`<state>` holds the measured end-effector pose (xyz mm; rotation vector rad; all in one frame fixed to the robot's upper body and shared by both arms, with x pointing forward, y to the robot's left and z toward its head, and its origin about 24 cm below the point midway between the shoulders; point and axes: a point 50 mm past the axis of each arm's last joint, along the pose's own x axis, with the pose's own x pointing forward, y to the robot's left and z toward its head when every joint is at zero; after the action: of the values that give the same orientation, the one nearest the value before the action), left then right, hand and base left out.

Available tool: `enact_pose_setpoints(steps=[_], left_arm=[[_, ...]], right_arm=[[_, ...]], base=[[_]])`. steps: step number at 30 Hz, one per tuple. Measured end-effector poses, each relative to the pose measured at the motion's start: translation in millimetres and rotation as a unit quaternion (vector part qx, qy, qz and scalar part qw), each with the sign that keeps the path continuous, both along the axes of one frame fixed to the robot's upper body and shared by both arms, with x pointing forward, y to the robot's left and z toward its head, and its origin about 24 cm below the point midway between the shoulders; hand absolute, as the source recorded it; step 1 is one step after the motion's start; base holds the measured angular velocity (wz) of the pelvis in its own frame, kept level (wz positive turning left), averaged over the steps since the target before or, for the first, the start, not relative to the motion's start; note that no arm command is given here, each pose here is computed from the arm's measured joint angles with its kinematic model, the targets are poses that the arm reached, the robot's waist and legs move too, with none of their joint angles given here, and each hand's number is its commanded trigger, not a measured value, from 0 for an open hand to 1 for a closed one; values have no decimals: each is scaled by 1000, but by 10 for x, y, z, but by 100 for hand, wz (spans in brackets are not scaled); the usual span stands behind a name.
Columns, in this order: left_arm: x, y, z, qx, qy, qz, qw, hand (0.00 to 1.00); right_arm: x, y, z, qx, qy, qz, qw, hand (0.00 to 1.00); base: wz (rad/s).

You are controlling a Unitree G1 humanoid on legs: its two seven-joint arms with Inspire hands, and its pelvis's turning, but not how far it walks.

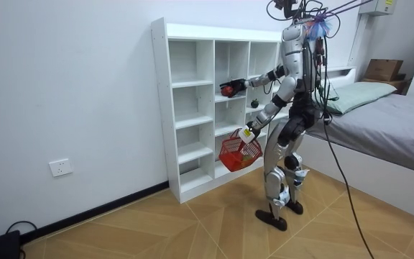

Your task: Collect fruits from the closet

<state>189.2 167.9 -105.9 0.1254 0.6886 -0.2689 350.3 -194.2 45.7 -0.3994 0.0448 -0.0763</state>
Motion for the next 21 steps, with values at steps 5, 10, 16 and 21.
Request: enact_pose_setpoints(steps=[5, 10, 16, 21], left_arm=[[10, 0, 5, 0, -1, 0, 1000, 100], [25, 0, 13, 0, -3, -1, 1000, 100], [111, -21, 59, 0, -16, -5, 1000, 100], [120, -51, 62, -2, -17, -10, 1000, 100]], right_arm=[[26, -23, -16, -3, 9, -2, 1000, 0], [23, -30, -29, -2, 11, -1, 1000, 100], [64, -69, 44, 2, -1, -13, 1000, 100], [89, -168, 97, -7, -5, -27, 1000, 100]], base=[[0], [0], [0], [2]])
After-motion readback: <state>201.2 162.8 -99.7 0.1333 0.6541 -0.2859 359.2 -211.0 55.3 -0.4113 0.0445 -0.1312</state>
